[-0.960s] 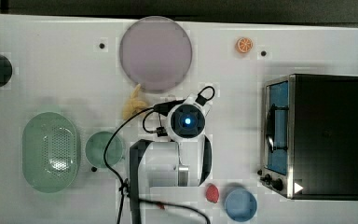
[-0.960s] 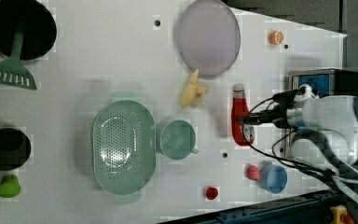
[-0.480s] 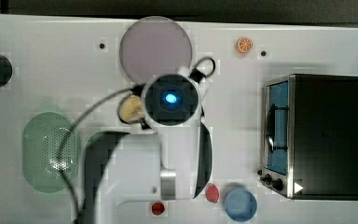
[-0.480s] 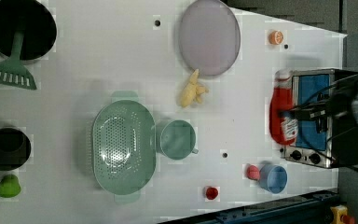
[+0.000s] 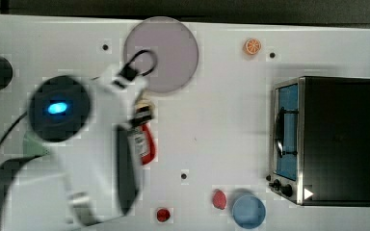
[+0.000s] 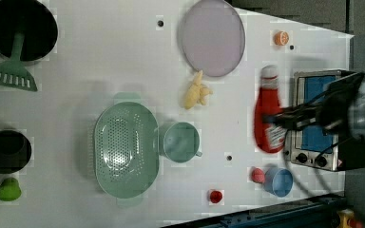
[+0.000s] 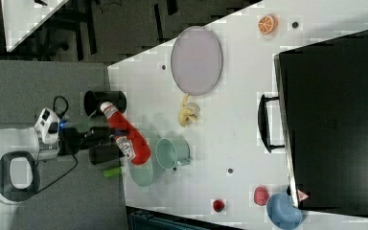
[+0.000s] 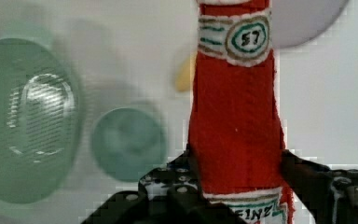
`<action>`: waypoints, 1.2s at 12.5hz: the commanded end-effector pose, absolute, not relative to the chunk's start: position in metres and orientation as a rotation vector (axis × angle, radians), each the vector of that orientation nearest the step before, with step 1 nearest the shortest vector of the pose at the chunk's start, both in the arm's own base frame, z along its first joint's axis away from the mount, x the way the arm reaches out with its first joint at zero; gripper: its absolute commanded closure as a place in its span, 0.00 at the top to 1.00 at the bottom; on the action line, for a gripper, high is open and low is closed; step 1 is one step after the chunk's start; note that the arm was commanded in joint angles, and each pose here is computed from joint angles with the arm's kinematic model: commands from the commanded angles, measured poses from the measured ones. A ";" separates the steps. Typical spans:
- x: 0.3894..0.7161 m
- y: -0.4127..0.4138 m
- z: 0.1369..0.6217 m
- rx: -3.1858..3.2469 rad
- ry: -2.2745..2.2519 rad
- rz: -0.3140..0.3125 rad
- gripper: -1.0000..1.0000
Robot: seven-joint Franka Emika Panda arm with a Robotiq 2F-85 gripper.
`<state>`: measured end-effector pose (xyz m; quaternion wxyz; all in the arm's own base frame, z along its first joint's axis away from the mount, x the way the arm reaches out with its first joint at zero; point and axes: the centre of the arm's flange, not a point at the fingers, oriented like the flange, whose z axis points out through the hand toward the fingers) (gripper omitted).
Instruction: Pick Ketchup from the table and place it in strainer.
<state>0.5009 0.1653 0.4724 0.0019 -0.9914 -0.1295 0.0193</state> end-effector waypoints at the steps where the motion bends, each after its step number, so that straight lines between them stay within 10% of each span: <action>1: 0.467 0.254 0.445 -3.132 -0.152 0.165 0.60; 12: 0.405 0.391 0.301 -2.976 0.069 0.083 0.60; 15: 0.401 0.389 0.266 -2.935 0.088 0.125 0.86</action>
